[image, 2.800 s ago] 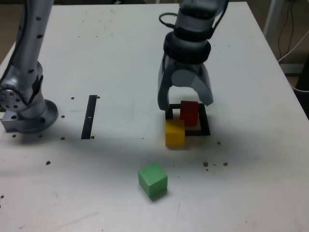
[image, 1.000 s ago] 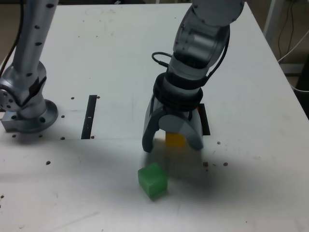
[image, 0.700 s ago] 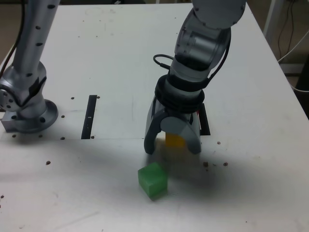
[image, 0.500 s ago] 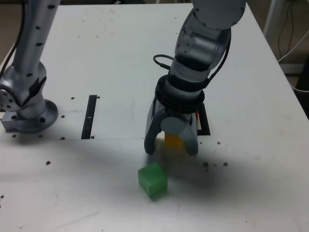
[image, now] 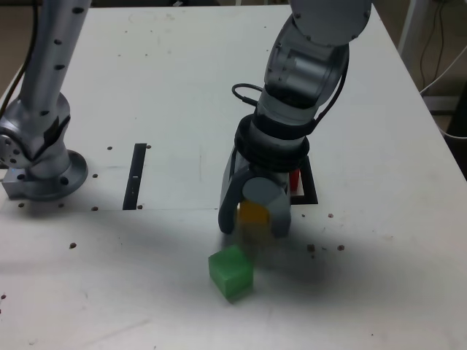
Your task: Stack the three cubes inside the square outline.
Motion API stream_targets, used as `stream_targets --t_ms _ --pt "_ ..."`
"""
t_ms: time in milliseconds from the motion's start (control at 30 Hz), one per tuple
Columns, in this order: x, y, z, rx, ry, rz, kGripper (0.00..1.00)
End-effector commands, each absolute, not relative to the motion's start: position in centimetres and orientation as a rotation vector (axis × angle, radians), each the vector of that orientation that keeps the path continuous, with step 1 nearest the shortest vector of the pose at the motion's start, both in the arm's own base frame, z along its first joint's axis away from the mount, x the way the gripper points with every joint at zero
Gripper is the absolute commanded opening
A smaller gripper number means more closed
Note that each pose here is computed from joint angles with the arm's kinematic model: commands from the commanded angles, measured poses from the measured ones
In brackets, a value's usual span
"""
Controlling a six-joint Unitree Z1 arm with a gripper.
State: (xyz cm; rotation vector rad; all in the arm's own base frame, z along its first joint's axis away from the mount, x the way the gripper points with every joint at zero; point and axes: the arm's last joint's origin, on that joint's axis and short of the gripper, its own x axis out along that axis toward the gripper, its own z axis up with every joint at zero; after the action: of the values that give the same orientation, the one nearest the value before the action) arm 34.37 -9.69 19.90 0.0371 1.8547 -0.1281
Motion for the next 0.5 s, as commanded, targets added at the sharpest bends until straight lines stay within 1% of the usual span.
stream_targets --t_ms 0,233,467 --pt "34.3 -9.7 19.9 0.037 1.857 -0.131 0.37" --pt "34.0 -9.7 20.4 0.036 1.852 -0.133 0.37" --pt "33.0 -9.4 22.0 0.039 1.839 -0.131 0.37"
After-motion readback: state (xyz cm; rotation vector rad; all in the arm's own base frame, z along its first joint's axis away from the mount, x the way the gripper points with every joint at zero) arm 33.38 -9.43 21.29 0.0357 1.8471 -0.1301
